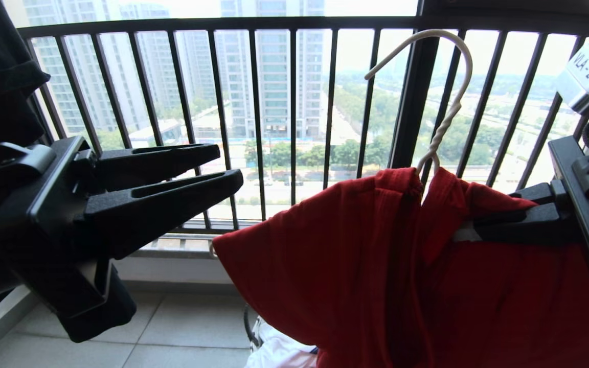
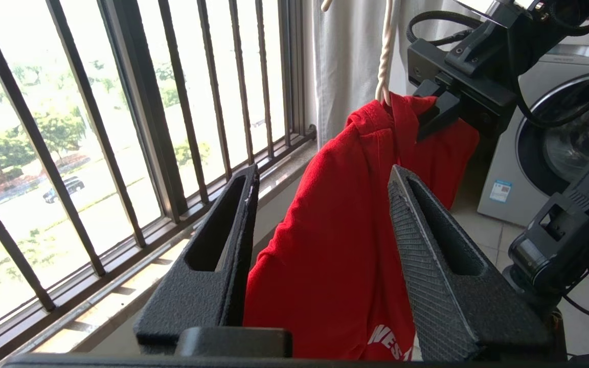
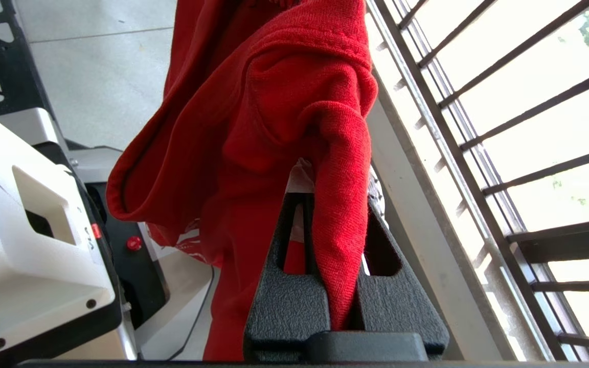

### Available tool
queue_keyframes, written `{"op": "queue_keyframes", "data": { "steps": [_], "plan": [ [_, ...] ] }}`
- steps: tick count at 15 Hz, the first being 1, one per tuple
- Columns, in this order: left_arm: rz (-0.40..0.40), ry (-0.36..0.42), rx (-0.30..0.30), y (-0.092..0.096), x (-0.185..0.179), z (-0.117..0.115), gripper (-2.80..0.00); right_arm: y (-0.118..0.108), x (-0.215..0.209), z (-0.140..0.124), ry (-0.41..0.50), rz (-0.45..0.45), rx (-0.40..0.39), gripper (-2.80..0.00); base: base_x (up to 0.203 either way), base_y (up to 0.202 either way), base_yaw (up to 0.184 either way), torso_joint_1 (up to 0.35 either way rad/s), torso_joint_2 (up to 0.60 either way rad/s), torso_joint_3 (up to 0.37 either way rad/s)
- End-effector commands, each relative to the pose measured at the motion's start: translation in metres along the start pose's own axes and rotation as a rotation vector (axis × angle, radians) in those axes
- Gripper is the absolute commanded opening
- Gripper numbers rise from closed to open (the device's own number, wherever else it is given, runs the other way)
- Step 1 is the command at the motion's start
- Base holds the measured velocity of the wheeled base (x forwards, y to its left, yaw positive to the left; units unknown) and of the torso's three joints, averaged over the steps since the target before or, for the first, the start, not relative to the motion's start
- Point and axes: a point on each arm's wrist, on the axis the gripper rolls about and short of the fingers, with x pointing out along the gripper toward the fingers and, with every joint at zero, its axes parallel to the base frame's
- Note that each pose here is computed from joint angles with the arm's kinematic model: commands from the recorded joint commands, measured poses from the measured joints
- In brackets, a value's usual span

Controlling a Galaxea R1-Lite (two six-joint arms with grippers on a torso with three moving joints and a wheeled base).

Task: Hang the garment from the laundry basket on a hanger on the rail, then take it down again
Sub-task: Hang the clothes on the clothes rack

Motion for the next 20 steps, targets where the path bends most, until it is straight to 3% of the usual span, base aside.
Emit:
{"op": "queue_keyframes", "data": {
  "steps": [1,5,6,8,10,12,15,20],
  "plan": [
    [0.017,-0.003,-0.008,0.001,-0.002,0.001,-2.80,0.000,-0.018,-0.002,-0.016,-0.071,0.027,-2.80,0.000,0.000,0.000,0.000,0.00,0.000],
    [0.313,0.052,-0.072,0.007,-0.023,-0.006,-2.80,-0.008,-0.060,-0.015,-0.030,-0.280,0.132,-2.80,0.000,0.000,0.000,0.000,0.00,0.000],
    [0.351,0.065,-0.076,0.008,-0.029,-0.006,-2.80,-0.005,-0.074,-0.018,-0.040,-0.347,0.161,-2.80,0.000,0.000,0.000,0.000,0.00,0.000],
    [0.379,0.076,-0.093,0.007,-0.037,-0.005,-2.80,0.002,-0.091,-0.024,-0.059,-0.434,0.243,-2.80,0.000,0.000,0.000,0.000,0.00,0.000],
    [0.390,0.079,-0.096,0.008,-0.038,-0.005,-2.80,0.007,-0.101,-0.030,-0.068,-0.533,0.378,-2.80,0.000,0.000,0.000,0.000,0.00,0.000],
    [0.452,0.111,-0.096,0.015,-0.040,-0.003,-2.80,0.008,-0.106,-0.036,-0.045,-0.648,0.454,-2.80,0.000,0.000,0.000,0.000,0.00,0.000],
    [0.499,0.222,-0.134,0.014,-0.047,0.008,-2.80,0.024,-0.114,-0.047,-0.045,-0.704,0.473,-2.80,0.000,0.000,0.000,0.000,0.00,0.000],
    [0.509,0.228,-0.136,0.005,-0.060,0.018,-2.80,0.048,-0.128,-0.060,-0.070,-0.766,0.475,-2.80,0.000,0.000,0.000,0.010,-0.08,-0.127]
  ]
}}
